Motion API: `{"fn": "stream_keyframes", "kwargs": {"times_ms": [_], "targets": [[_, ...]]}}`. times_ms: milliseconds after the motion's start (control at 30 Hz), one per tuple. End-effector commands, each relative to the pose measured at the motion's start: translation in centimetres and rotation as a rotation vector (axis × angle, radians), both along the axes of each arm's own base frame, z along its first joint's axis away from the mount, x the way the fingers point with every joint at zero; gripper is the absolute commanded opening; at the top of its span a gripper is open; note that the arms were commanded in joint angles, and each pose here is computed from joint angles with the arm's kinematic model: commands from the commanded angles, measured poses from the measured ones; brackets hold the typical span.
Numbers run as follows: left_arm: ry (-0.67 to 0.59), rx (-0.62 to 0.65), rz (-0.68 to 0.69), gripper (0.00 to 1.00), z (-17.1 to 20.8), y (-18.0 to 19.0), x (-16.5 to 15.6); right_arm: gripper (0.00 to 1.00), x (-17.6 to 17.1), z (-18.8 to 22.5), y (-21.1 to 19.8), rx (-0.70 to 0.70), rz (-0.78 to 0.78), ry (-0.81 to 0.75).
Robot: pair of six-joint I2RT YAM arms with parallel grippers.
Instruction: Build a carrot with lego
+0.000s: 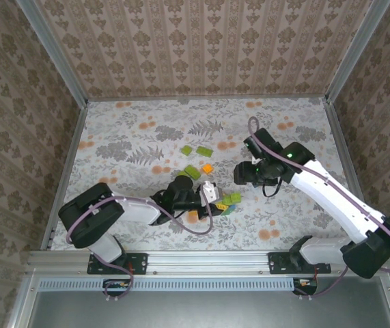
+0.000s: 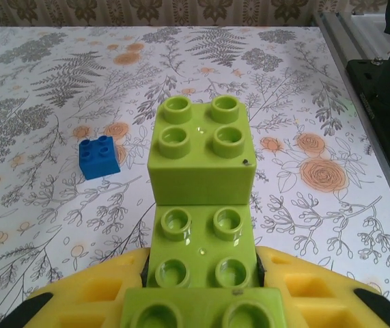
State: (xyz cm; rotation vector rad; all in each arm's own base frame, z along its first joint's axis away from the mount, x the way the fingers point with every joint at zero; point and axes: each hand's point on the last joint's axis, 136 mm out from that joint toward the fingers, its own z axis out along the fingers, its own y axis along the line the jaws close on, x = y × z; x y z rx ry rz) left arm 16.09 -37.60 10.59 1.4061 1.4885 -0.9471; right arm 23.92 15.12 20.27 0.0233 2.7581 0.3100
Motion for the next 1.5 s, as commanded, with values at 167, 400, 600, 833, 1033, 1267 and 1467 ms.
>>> {"fn": "stream_keyframes", "kwargs": {"times_ms": [167,400,600,833,1033,1267,1467], "targets": [[0.127,0.159,0.101,0.31,0.8,4.2,1.4,0.67,0.2,-0.7,-1.1,-0.004,0.016,-0.025],[0.153,0.052,0.141,0.31,7.2,6.2,1.3,0.66,0.2,-3.1,-0.3,0.022,0.060,-0.005],[0.265,0.093,0.250,0.32,9.4,8.2,3.9,0.66,0.2,-3.9,0.1,0.034,0.098,-0.001],[0.409,0.139,0.471,0.32,10.4,12.4,9.2,0.66,0.7,-4.1,0.3,0.031,0.124,-0.008],[0.559,0.079,0.552,0.32,10.4,15.6,13.6,0.66,0.8,-5.0,0.7,0.038,0.137,0.000],[0.698,0.034,0.613,0.33,9.0,18.7,18.0,0.66,0.8,-6.5,1.2,0.049,0.152,0.028],[0.782,0.052,0.684,0.34,8.6,21.6,22.0,0.66,1.0,-7.9,1.8,0.062,0.167,0.057]]}}
